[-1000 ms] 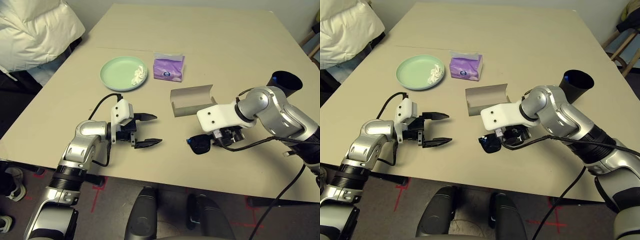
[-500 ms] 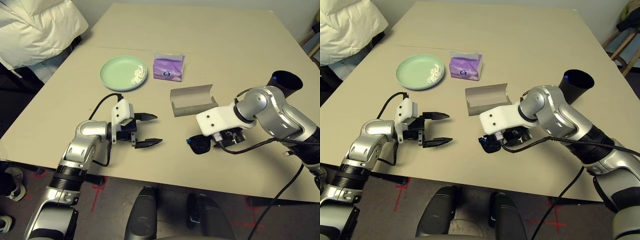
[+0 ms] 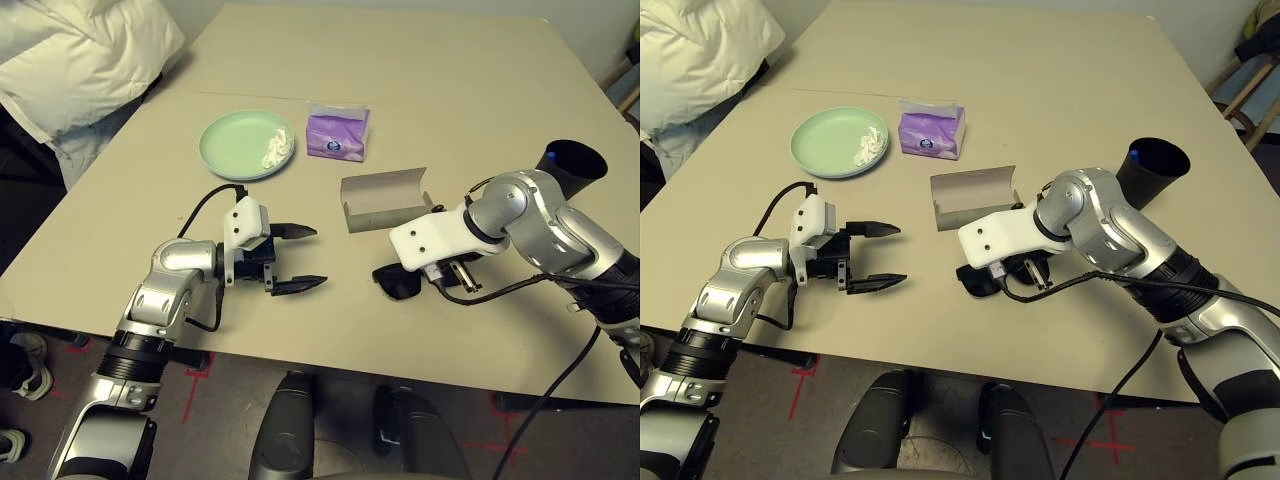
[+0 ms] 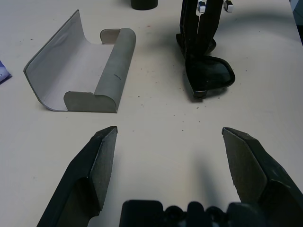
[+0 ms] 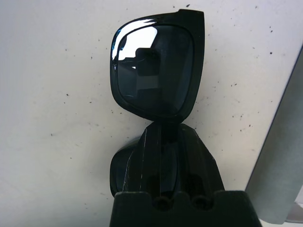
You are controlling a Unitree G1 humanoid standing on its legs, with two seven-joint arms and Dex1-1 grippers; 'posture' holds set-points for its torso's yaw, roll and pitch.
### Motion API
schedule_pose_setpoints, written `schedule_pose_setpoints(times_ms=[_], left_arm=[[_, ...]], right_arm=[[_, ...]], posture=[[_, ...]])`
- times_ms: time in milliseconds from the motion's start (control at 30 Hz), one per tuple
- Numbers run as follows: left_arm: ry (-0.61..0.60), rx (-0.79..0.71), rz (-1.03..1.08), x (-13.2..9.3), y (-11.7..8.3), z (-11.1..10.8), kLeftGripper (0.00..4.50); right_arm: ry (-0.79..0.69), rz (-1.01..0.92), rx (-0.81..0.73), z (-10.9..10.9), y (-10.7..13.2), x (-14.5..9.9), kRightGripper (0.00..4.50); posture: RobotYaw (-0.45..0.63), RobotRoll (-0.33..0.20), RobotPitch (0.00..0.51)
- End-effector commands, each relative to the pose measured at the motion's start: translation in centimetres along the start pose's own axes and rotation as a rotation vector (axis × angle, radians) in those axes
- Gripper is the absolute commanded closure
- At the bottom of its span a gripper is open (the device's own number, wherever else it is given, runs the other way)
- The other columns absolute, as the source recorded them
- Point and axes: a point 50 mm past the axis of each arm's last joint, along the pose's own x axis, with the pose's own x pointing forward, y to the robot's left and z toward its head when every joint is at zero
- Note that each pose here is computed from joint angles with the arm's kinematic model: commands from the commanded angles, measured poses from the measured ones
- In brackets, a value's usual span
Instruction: Organize and tidy the items on the table.
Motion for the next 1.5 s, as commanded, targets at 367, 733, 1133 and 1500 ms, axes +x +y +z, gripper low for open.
schedule_pose_setpoints(times_ms=[367,733,1133,1500], left_arm=[[0.004,0.000,-0.010,0.0,0.0,0.1,0.00],[-0.008,-0.008,0.035,-0.2,1.1,0.6,0.00],[-0.032,0.005,0.065,-0.6,2.0,1.2,0.00],[-0.144,0.020,0.025,-0.1,1.7,2.6,0.00]], right_arm=[[-0.025,-0.056,0.013,0.3,-0.9,-1.5,4.17],[-0.052,-0.258,0.008,1.5,-3.6,-4.2,4.17],[-0.006,-0.535,0.026,0.7,-7.5,-2.4,4.17],[0.046,-0.591,-0.032,0.7,-8.9,-1.9,4.17]], posture=[[0.33,0.000,0.146],[0.31,0.000,0.131],[0.30,0.000,0.121],[0.31,0.000,0.121]])
